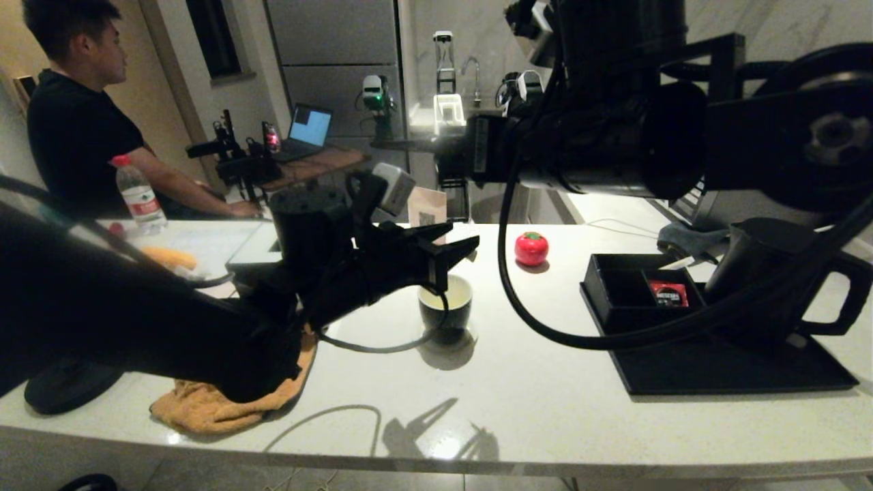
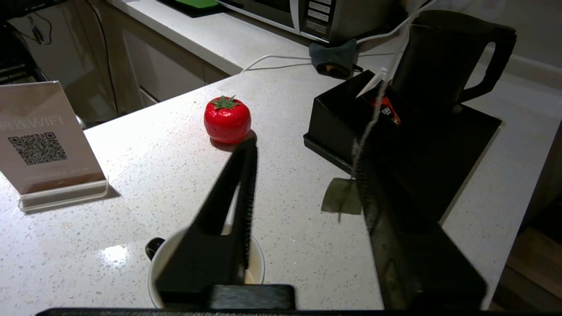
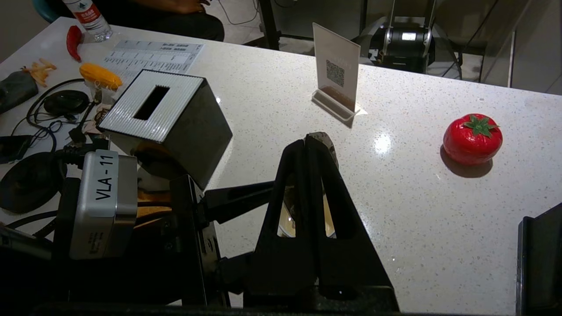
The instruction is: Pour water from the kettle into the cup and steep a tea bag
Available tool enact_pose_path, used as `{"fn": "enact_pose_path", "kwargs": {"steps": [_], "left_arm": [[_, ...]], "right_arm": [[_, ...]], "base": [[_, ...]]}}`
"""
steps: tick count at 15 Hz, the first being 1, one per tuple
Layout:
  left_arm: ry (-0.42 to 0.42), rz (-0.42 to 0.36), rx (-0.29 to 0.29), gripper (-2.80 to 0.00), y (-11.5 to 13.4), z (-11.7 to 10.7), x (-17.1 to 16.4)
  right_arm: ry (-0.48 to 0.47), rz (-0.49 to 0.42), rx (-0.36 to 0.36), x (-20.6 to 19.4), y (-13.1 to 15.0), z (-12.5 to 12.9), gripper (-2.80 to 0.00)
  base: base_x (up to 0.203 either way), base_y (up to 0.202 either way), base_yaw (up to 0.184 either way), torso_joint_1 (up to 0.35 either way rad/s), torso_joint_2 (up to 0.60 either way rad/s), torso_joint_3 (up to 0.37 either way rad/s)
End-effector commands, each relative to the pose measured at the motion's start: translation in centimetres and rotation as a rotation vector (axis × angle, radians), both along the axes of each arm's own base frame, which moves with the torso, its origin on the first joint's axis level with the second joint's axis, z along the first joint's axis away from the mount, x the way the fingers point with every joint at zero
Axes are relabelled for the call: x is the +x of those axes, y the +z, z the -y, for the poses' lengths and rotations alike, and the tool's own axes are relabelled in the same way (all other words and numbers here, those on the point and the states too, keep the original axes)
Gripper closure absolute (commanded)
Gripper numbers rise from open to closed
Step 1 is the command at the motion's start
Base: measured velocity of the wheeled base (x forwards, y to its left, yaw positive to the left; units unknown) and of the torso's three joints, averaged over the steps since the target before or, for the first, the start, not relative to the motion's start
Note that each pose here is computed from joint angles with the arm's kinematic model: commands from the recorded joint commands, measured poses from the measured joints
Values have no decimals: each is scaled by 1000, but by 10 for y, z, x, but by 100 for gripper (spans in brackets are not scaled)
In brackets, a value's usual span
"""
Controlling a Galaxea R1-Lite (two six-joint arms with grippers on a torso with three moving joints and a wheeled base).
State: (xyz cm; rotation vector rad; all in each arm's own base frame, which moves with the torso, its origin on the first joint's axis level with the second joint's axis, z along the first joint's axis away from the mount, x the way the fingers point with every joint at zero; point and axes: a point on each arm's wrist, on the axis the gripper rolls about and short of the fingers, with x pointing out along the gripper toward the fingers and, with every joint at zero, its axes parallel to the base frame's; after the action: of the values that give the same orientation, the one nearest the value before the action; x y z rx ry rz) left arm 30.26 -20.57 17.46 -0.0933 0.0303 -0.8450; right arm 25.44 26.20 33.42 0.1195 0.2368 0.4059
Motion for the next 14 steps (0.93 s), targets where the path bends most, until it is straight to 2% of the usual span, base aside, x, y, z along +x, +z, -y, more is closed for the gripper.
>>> {"fn": "enact_pose_path", "kwargs": {"steps": [1,10,14], "left_arm": [[-3,15,-11,0,2,0,-1],[5,21,-17,0,4,-1,-1],[17,22,-18,0,5,-2,0]], "right_arm": [[-2,-1,0,0,0,0,0],[-2,-3,-2,0,-1,0,0],[-9,-30,-5,-2,-8,3,0]], "base": [[0,0,0,0,0,0],[0,0,0,0,0,0],[0,0,0,0,0,0]]}}
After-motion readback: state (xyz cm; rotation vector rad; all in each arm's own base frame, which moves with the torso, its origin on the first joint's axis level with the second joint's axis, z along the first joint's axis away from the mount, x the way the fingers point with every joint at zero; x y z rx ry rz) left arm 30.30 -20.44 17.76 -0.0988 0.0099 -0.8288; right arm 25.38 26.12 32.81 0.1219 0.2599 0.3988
